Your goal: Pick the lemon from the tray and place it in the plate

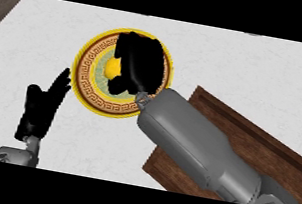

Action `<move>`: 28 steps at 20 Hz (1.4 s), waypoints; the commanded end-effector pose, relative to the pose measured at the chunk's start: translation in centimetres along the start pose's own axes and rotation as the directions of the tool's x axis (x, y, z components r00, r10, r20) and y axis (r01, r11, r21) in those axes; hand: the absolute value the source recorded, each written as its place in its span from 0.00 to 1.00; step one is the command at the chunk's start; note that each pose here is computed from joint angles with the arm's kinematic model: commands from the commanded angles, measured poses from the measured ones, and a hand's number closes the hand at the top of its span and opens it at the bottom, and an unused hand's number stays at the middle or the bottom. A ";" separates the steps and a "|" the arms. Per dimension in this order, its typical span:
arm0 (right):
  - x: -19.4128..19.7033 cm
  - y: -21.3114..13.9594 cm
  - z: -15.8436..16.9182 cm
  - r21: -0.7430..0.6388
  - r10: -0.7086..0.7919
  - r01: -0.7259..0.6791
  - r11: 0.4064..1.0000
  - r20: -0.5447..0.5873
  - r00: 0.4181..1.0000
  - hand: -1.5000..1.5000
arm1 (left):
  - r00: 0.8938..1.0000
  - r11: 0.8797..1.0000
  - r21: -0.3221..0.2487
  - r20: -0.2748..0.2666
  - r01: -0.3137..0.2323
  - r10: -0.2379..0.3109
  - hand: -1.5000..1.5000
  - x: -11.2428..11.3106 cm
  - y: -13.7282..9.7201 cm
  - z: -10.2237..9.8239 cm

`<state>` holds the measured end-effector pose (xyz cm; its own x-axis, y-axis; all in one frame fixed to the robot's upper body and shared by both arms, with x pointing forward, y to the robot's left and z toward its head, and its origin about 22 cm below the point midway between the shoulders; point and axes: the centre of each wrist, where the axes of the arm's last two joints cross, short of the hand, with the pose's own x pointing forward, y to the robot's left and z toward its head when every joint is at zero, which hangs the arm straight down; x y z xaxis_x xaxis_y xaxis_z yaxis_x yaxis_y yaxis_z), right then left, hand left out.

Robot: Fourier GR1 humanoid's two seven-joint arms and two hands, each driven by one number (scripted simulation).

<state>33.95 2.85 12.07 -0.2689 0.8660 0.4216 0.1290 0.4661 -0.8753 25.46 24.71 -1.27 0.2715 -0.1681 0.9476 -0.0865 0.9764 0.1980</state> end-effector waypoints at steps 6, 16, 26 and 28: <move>-4.4 0.8 -3.6 0.217 0.020 -0.004 0.976 -0.071 0.997 1.00 | 1.000 1.000 -0.013 -0.002 0.004 -0.004 0.50 -0.5 0.8 0.1; -10.1 3.8 -3.1 0.496 0.019 0.018 0.868 -0.069 0.997 0.00 | 1.000 1.000 -0.003 -0.006 0.009 -0.009 0.50 0.8 -0.3 0.3; -9.4 0.0 -4.4 0.231 -0.594 0.577 0.783 0.003 0.804 0.00 | 1.000 1.000 0.001 0.001 0.004 -0.004 0.50 0.6 0.3 0.3; -11.9 1.1 -3.4 0.201 -0.671 0.659 0.725 -0.010 0.742 0.00 | 1.000 1.000 -0.003 -0.001 -0.008 0.008 0.50 0.1 -0.8 0.1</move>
<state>40.41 -4.56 7.55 -0.2824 0.5155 0.8090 -0.3095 0.7493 -0.5855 25.29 24.56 -1.10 0.2792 -0.1649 0.9460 -0.0940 0.9757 0.1978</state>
